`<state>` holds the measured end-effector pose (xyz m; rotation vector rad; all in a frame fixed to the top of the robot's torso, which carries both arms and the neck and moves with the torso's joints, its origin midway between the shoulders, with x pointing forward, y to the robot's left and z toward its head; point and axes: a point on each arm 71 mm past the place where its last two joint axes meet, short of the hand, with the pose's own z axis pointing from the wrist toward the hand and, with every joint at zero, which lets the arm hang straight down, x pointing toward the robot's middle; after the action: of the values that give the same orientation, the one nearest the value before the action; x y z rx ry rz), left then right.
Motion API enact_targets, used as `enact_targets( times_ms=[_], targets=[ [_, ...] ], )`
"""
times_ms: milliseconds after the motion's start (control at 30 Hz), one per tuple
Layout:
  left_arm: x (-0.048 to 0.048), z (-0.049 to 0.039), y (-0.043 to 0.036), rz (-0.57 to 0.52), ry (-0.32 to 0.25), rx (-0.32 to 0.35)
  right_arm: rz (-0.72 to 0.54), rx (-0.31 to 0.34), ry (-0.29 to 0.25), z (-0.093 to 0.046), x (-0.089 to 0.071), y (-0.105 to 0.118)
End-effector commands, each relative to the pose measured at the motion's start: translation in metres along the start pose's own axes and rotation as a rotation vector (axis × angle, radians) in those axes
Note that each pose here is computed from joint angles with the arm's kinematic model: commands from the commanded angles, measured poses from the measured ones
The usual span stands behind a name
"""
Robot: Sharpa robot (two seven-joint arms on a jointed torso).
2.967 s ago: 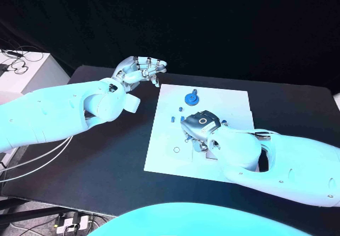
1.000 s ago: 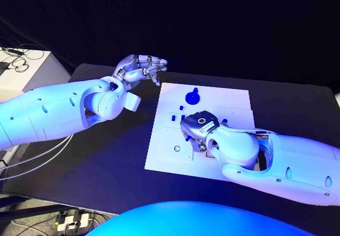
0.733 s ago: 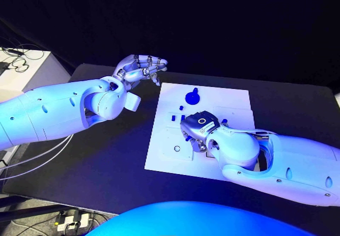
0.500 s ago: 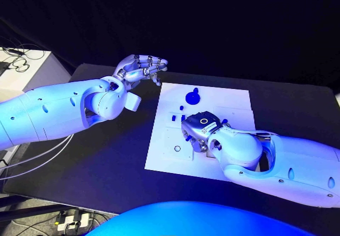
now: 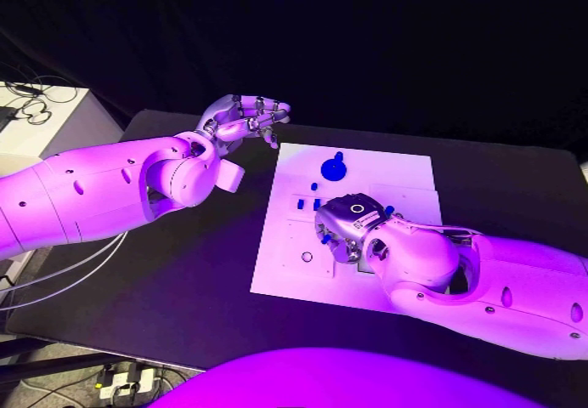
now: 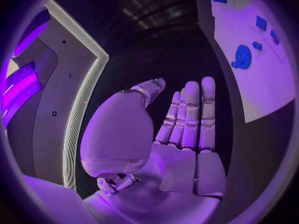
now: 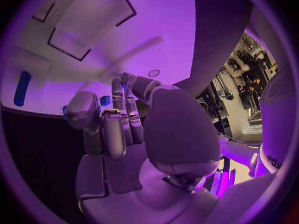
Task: Assemble the parts on the task board
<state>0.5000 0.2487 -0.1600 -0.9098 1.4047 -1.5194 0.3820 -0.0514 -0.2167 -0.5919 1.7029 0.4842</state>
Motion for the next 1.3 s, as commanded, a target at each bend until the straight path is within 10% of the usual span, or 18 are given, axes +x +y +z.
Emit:
enact_targets(
  times_ms=[33, 1300],
  targets=[
    [0.0015, 0.0004, -0.0009, -0.009, 0.009, 0.002, 0.024, -0.028, 0.012, -0.0005, 0.0017, 0.0035],
    [0.0013, 0.0002, -0.0002, -0.01, 0.011, -0.007, 0.053, -0.038, 0.006, 0.0025, 0.0051, 0.002]
  ],
)
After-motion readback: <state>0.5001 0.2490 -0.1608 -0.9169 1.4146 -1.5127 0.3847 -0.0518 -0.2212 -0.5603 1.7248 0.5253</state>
